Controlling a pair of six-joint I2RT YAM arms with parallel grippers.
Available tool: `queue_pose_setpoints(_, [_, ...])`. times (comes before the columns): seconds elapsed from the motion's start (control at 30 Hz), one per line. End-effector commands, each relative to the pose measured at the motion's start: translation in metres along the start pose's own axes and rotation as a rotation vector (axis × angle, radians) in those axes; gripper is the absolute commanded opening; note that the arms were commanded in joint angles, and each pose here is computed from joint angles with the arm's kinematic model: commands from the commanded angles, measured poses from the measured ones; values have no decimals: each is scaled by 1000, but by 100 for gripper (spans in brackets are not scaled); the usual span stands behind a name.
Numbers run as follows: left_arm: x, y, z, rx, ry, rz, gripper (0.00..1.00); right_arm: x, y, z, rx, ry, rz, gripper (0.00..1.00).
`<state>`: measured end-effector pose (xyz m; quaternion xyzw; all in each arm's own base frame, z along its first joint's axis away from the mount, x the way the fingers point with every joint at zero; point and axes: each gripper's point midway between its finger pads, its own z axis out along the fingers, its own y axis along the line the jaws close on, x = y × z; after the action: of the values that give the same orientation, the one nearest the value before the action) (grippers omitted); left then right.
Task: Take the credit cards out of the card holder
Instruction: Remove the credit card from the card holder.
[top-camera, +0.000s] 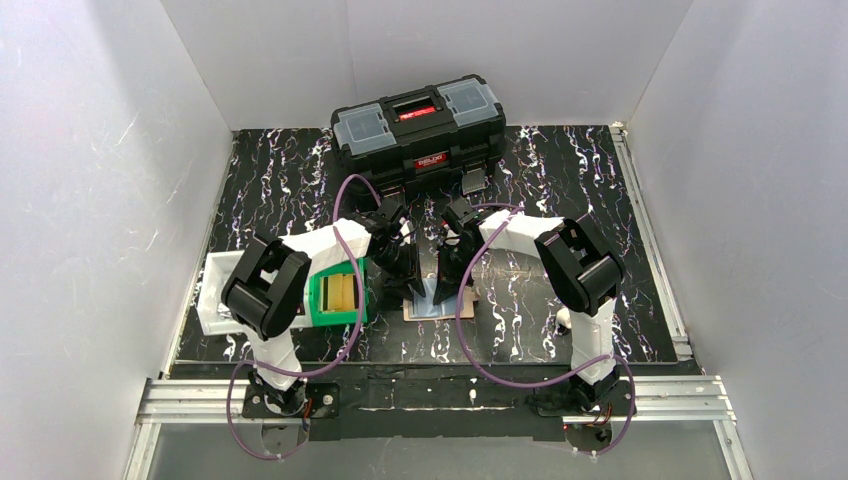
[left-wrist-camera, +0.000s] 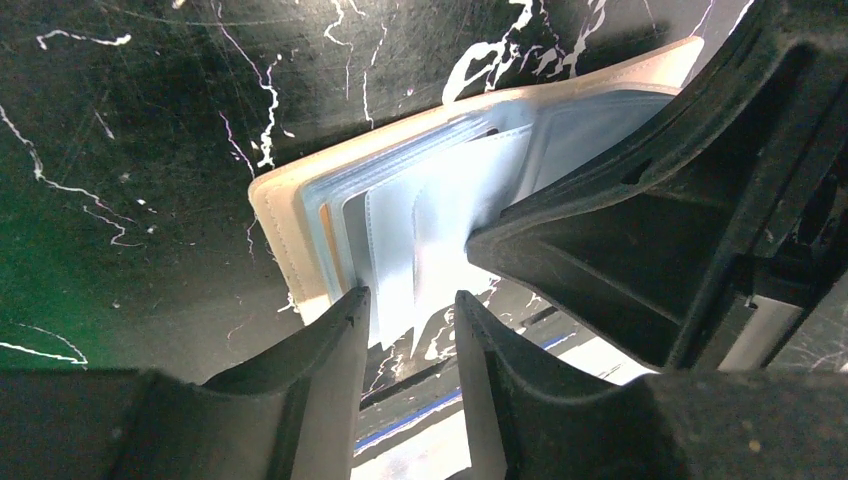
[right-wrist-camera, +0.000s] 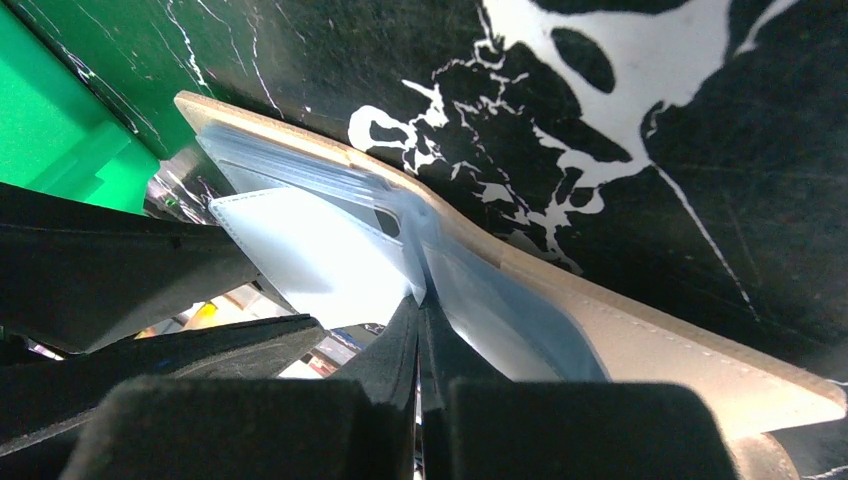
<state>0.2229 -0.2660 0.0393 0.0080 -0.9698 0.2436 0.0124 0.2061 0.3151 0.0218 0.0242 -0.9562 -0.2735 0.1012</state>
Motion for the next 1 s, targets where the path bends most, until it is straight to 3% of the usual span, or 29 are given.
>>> queue_pose_setpoints(0.0, [12,7,12,-18,49,9,35,4,-32,23,115,-8,13,1])
queue_pose_setpoints(0.4, [14,-4,13,21,56,27,31,-1,-29,23,116,-23,30,1])
queue_pose_setpoints(0.67, [11,9,4,-68,5,13,0,-12,-8,5,80,-81,-5,1])
queue_pose_setpoints(0.73, [7,11,0,-94,-12,12,0,-14,2,-4,53,-102,-22,7])
queue_pose_setpoints(0.97, [-5,2,-15,-106,-64,26,0,-13,28,-52,-13,-209,-88,46])
